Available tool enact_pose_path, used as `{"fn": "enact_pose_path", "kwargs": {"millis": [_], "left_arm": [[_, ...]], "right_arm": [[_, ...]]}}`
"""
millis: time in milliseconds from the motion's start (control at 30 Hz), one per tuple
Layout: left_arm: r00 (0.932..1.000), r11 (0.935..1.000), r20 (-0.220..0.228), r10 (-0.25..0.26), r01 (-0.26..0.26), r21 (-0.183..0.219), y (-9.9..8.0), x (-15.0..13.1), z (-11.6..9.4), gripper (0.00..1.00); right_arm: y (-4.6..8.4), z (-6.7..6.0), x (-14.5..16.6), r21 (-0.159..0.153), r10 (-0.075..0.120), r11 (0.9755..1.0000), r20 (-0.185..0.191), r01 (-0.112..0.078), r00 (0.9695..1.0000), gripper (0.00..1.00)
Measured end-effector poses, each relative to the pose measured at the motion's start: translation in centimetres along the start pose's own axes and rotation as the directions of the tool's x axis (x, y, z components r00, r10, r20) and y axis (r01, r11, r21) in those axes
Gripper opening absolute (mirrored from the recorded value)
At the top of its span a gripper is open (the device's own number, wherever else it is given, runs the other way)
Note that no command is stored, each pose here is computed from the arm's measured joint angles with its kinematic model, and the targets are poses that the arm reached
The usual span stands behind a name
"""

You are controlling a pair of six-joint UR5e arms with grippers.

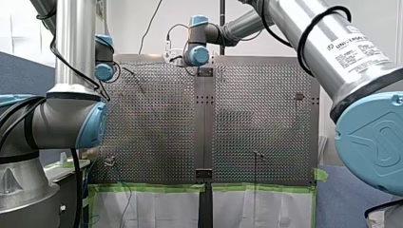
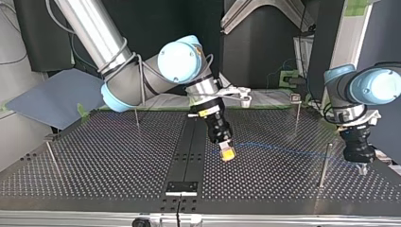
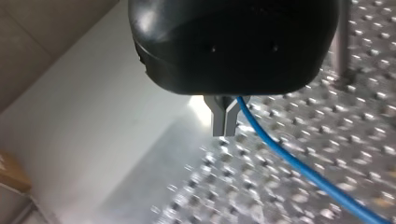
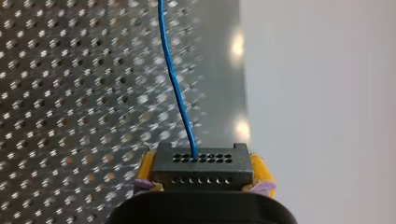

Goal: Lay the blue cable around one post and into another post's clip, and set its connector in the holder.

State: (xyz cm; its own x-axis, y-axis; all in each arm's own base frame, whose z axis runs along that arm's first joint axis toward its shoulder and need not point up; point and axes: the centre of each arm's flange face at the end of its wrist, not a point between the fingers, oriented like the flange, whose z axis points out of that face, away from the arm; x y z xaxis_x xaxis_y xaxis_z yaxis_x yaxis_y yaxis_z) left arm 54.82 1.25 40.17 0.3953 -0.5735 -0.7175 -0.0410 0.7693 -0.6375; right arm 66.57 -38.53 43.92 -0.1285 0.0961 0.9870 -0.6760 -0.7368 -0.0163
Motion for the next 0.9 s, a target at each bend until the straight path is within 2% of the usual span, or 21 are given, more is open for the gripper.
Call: {"fn": "enact_pose_path", "kwargs": {"millis": [167, 433, 533, 700, 900], "left_arm": [[0.9989, 0.9994, -0.034, 0.033, -0.034, -0.007, 0.6, 1.3, 0.0, 0.02], [0.996, 0.9982, -0.068, 0.059, -0.059, -0.009, 1.1, 2.8, 0.0, 0.02], [0.9939, 0.9977, -0.091, 0.062, -0.064, -0.021, 1.8, 3.9, 0.0, 0.02], [0.992, 0.9975, -0.11, 0.061, -0.065, -0.027, 2.2, 4.8, -0.1, 0.02], [0.9895, 0.9975, -0.133, 0.056, -0.061, -0.035, 2.5, 6.1, -0.7, 0.02]], "right_arm": [[0.7, 0.3, -1.2, -0.011, -0.002, 0.9999, 0.02, 0.002, 0.9998, 0.0], [3.8, 0.8, -3.1, -0.051, -0.007, 0.9986, 0.068, 0.01, 0.9977, 0.0], [5.0, 0.9, -3.7, -0.067, -0.009, 0.9976, 0.09, 0.015, 0.9959, 0.0], [7.0, 0.7, -5.4, -0.096, -0.011, 0.9951, 0.132, 0.024, 0.9912, 0.0], [9.2, 0.4, -7.5, -0.129, -0.009, 0.9912, 0.146, 0.028, 0.9892, 0.0]]}}
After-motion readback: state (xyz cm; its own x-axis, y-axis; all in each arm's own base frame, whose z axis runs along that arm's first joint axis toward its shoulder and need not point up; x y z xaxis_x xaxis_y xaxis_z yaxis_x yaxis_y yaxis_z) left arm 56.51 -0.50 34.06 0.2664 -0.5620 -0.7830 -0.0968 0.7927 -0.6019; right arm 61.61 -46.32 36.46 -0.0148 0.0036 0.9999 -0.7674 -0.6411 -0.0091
